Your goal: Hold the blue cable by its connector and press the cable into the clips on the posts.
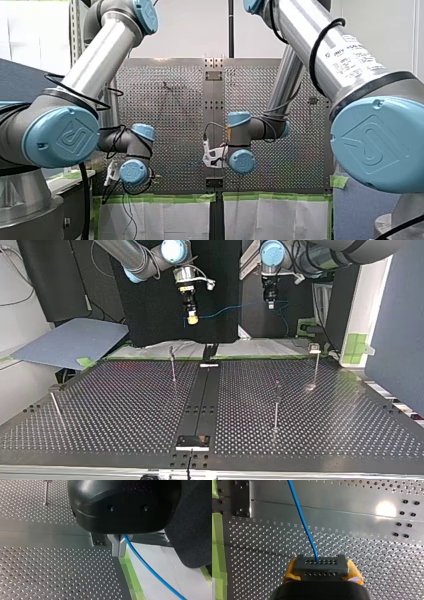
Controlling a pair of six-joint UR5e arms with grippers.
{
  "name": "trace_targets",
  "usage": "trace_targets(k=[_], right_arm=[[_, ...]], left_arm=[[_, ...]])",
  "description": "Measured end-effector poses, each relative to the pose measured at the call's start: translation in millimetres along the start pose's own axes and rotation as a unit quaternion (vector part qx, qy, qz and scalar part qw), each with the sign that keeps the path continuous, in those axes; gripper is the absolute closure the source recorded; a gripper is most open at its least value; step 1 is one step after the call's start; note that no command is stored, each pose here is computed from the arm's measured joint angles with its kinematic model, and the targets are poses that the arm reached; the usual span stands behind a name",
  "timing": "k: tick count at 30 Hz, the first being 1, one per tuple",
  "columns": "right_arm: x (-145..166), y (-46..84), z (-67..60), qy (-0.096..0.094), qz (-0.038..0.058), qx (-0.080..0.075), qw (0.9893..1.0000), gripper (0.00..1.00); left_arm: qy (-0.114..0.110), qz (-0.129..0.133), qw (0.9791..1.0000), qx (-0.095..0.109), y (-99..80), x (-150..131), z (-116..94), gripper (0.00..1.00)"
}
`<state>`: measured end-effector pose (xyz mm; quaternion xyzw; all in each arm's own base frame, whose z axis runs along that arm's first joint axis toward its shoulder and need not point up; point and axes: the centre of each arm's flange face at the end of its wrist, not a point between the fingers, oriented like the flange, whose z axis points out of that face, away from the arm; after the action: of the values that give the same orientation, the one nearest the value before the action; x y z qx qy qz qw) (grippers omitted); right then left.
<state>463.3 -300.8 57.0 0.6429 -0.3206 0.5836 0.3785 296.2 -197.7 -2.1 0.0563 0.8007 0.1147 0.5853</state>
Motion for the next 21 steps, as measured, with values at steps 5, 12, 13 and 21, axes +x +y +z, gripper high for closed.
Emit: trace_targets(k=[5, 12, 13, 21], right_arm=[[0, 0.0, 0.0, 0.0, 0.0, 0.0, 1.0, 1.0], [5, 0.1, 4.9, 0.001, 0.0007, -0.007, 1.0, 1.0], [9, 0.5, 6.9, 0.003, 0.0022, -0.01, 0.9999, 1.0], [48, 6.6, 19.6, 0.018, 0.0307, -0.03, 0.9989, 1.0]], left_arm=[[0.005, 0.018, 0.9997, -0.013, 11.0, 0, 10, 1.0], [0.007, 0.044, 0.9988, -0.02, 14.8, -6, 10, 1.0], [0.007, 0.045, 0.9987, -0.022, 15.7, -8, 10, 1.0], [0.008, 0.044, 0.9985, -0.032, 19.0, -24, 3, 1.0]])
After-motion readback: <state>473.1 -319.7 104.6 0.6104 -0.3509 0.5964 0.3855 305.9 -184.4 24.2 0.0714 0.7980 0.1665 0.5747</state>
